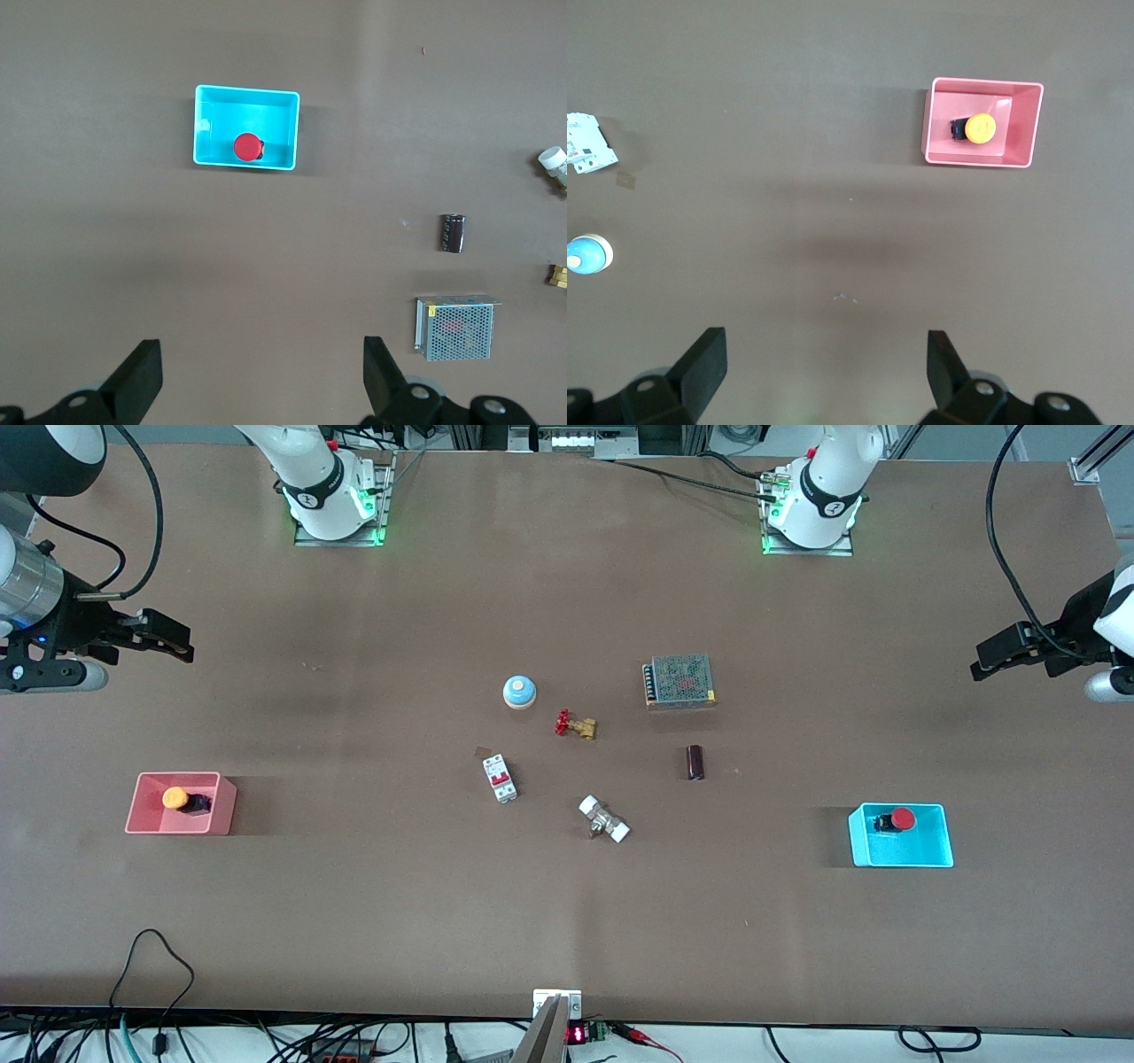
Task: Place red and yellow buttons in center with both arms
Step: 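Reach the right gripper to the pink tray while the left gripper reaches the cyan tray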
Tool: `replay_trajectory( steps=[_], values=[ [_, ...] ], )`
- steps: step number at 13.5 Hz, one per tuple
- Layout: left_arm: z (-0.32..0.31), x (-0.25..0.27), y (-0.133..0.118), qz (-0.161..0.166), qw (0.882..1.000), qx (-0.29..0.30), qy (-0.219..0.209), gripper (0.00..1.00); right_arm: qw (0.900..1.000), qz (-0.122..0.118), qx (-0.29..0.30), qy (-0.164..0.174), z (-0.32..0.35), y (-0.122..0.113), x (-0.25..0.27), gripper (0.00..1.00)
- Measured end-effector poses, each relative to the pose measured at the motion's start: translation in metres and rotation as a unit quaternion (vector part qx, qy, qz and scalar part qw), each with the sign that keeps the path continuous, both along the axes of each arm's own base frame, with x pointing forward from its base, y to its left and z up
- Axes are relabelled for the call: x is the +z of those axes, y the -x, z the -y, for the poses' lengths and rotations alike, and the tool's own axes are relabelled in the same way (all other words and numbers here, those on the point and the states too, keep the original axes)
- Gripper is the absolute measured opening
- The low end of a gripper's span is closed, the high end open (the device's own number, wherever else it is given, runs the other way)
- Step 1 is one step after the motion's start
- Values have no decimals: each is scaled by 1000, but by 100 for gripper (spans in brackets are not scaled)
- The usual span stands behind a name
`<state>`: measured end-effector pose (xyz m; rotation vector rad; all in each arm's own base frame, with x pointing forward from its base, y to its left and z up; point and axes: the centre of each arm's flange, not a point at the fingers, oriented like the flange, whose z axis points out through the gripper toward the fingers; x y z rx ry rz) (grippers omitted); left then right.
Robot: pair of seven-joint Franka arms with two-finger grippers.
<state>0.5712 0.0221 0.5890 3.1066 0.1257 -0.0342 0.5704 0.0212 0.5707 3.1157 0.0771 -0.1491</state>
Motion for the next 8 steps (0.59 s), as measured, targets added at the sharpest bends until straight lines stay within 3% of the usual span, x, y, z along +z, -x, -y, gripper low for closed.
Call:
replay_trajectory(
  steps=[5,8],
  values=[
    [1,1,1,1,1000,-1,0,100,1000,-4,0,2,1,-2,-5,100],
    [2,-10,-3,-9,1000,-2,1,100,1000,-24,2,15,5,-10,-28,100]
  ],
)
